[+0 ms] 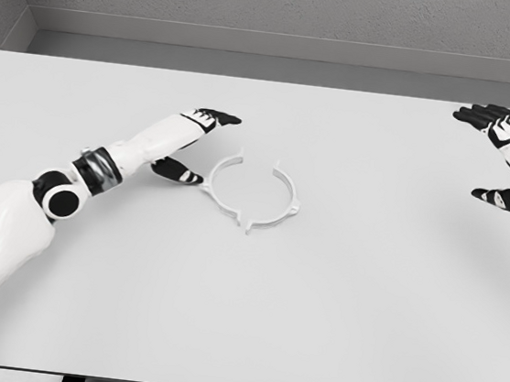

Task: Assemble PVC drainage pipe clamps

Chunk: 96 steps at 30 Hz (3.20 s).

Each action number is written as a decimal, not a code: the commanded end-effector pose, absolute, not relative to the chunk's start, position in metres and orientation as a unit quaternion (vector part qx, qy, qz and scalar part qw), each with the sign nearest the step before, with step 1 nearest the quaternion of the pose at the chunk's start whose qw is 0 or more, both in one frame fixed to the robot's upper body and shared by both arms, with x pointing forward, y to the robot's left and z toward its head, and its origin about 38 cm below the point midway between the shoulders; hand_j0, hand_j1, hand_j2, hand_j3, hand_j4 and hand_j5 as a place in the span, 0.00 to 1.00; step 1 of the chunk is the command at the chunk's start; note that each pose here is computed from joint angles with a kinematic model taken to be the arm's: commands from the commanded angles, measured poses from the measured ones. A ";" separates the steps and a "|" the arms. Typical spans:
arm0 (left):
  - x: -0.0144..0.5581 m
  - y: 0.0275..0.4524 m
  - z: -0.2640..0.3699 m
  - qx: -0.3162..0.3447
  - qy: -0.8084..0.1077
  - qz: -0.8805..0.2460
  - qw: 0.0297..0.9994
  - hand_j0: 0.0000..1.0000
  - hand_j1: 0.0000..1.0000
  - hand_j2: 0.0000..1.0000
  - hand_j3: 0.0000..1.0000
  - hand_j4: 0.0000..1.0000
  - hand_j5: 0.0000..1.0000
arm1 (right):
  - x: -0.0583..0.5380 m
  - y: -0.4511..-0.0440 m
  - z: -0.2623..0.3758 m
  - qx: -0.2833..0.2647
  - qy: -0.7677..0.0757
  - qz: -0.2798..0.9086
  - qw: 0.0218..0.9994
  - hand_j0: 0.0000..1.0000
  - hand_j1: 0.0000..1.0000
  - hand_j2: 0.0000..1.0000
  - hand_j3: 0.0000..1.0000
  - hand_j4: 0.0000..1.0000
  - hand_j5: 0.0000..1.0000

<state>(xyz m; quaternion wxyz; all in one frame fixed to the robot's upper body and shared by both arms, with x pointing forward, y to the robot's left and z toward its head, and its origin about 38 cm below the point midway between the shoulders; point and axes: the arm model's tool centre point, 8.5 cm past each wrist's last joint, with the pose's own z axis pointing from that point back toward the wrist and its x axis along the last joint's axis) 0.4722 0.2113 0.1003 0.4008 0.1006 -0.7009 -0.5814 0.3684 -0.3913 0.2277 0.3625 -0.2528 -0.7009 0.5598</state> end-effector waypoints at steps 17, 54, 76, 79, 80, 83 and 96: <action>0.489 0.212 0.106 0.112 -0.700 -0.574 0.410 1.00 1.00 1.00 1.00 1.00 1.00 | 0.369 -0.392 0.228 -0.252 -0.702 0.557 0.365 1.00 1.00 1.00 1.00 1.00 1.00; 0.490 0.193 0.102 0.096 -0.705 -0.567 0.414 1.00 1.00 1.00 1.00 1.00 1.00 | 0.368 -0.391 0.228 -0.251 -0.705 0.555 0.363 1.00 1.00 1.00 1.00 1.00 1.00; 0.487 0.184 0.102 0.090 -0.709 -0.570 0.405 1.00 1.00 1.00 1.00 1.00 1.00 | 0.368 -0.392 0.228 -0.251 -0.704 0.556 0.364 1.00 1.00 1.00 1.00 1.00 1.00; 0.487 0.184 0.102 0.090 -0.709 -0.570 0.405 1.00 1.00 1.00 1.00 1.00 1.00 | 0.368 -0.392 0.228 -0.251 -0.704 0.556 0.364 1.00 1.00 1.00 1.00 1.00 1.00; 0.487 0.184 0.102 0.089 -0.709 -0.570 0.405 1.00 1.00 1.00 1.00 1.00 1.00 | 0.368 -0.391 0.229 -0.251 -0.704 0.556 0.363 1.00 1.00 1.00 1.00 1.00 1.00; 0.486 0.179 0.102 0.086 -0.711 -0.569 0.404 1.00 1.00 1.00 1.00 1.00 1.00 | 0.369 -0.392 0.228 -0.252 -0.705 0.555 0.364 1.00 1.00 1.00 1.00 1.00 1.00; 0.484 0.171 0.100 0.083 -0.710 -0.574 0.399 1.00 1.00 1.00 1.00 1.00 1.00 | 0.369 -0.391 0.228 -0.251 -0.704 0.555 0.364 1.00 1.00 1.00 1.00 1.00 1.00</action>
